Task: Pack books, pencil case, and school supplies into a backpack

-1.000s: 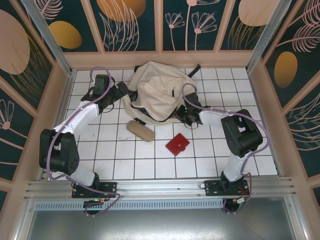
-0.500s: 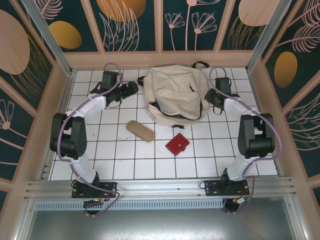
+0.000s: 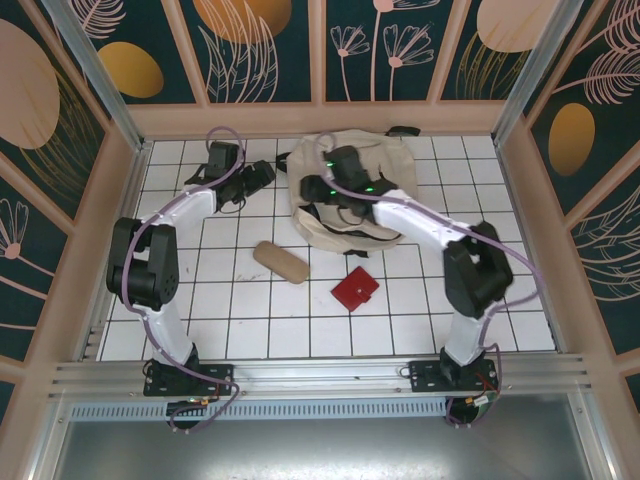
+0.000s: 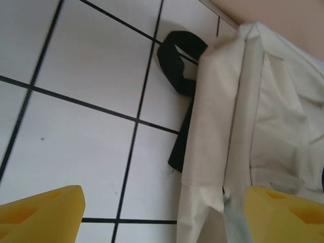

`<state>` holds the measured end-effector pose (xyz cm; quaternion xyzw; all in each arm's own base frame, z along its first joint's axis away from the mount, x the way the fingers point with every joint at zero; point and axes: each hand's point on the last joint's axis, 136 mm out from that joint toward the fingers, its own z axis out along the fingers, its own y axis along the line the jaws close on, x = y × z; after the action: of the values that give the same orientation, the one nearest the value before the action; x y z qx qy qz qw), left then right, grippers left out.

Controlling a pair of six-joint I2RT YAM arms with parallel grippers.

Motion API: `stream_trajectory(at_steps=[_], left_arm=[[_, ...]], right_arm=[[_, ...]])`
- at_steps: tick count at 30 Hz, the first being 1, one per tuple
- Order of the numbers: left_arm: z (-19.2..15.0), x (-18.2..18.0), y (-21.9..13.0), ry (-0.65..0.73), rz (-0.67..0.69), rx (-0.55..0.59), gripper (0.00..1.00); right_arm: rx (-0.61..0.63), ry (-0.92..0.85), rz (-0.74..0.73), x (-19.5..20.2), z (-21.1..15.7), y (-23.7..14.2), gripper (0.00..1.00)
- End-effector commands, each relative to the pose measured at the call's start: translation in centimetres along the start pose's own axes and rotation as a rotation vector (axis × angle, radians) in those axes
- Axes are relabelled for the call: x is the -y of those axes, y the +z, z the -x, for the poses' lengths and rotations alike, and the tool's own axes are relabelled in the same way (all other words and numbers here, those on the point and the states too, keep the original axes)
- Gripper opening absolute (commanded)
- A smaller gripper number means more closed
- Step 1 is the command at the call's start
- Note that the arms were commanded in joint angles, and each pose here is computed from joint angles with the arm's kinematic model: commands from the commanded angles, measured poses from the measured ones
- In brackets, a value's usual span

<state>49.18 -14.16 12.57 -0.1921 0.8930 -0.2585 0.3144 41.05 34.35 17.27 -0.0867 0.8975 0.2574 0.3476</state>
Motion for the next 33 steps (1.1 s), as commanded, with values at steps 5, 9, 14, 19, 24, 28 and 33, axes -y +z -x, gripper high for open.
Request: stream_trajectory(at_steps=[5, 9, 14, 19, 24, 28, 33], left_arm=[[0.1, -0.8, -0.2, -0.027, 0.023, -0.001, 0.83], [0.1, -0.7, 0.1, -0.027, 0.020, -0.006, 0.83], [0.1, 0.9, 0.5, -0.018, -0.056, -0.031, 0.82], [-0.5, 1.8, 1.2, -0.023, -0.079, -0.053, 0.79], [-2.8, 5.6, 2.5, 0.019, -0.181, -0.110, 0.78], [-5.0, 8.3, 4.0, 0.029, -0.214, -0.153, 0.76], [-7.1, 10.1, 6.6, -0.029, -0.237, -0.206, 0.67]], right_arm=[[-0.146, -0.106, -0.086, -0.3, -3.4, 6.3, 0.72], [-0.186, -0.123, -0.100, 0.2, -4.4, 7.1, 0.54], [-0.223, -0.111, -0.064, 0.8, -7.0, 5.0, 0.23], [-0.258, -0.120, -0.054, 2.6, -10.0, 2.4, 0.16], [-0.287, -0.105, -0.064, 5.6, -12.4, 1.2, 0.16], [-0.269, -0.098, -0.070, 7.8, -13.2, 0.6, 0.16], [-0.249, -0.076, -0.065, 9.5, -13.8, 0.0, 0.16]])
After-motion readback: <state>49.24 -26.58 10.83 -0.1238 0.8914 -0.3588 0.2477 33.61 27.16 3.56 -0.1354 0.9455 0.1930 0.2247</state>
